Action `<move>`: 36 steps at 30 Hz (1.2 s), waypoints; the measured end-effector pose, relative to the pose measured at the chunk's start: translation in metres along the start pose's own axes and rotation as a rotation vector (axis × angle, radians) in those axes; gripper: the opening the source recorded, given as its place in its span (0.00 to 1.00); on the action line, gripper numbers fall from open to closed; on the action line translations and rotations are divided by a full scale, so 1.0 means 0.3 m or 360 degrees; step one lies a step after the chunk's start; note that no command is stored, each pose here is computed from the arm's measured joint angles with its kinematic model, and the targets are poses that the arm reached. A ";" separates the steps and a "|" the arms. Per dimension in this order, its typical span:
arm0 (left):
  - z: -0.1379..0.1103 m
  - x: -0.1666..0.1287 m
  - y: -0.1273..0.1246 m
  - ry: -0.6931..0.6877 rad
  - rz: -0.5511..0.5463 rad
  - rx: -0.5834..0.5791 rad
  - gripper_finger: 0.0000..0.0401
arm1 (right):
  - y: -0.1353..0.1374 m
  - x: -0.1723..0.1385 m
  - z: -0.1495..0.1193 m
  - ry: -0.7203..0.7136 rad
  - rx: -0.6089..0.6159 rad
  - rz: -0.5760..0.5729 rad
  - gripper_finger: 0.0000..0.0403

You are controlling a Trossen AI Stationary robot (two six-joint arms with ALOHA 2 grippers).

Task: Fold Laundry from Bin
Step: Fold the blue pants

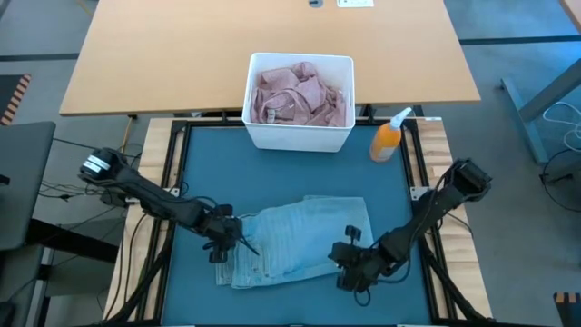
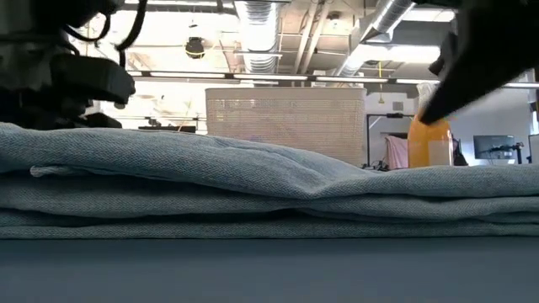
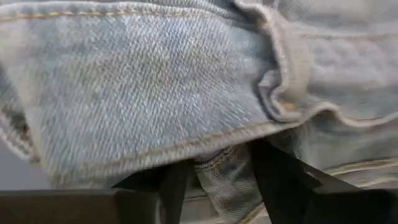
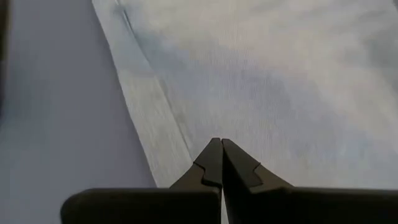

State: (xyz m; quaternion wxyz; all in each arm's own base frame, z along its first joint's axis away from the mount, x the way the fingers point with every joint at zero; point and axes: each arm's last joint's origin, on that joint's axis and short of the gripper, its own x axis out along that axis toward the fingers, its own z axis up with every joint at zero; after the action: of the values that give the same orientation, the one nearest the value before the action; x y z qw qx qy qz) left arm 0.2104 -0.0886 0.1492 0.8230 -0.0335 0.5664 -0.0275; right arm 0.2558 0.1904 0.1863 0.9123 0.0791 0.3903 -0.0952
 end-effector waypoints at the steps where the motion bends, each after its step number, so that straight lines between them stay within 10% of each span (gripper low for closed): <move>1: 0.003 0.002 0.003 0.0007 0.0001 0.0005 0.34 | 0.005 0.011 -0.014 0.0016 0.0000 -0.0019 0.05; 8: -0.009 -0.024 0.044 0.0069 0.0090 0.0008 0.04 | 0.005 0.085 -0.136 0.0234 0.0012 -0.0262 0.05; 23: -0.045 -0.231 0.092 -0.0283 0.0121 -0.0055 0.25 | 0.008 0.096 -0.170 0.0282 0.0006 -0.0319 0.05; 36: -0.017 -0.171 0.106 -0.0304 0.0592 0.0128 0.49 | 0.012 0.098 -0.168 0.0267 0.0018 -0.0298 0.05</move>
State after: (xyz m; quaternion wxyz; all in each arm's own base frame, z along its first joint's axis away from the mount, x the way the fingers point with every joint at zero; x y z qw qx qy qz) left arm 0.1877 -0.0527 0.1923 0.8644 0.1021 0.4808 0.1057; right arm 0.2416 0.2017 0.1307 0.8632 0.0550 0.4703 -0.1751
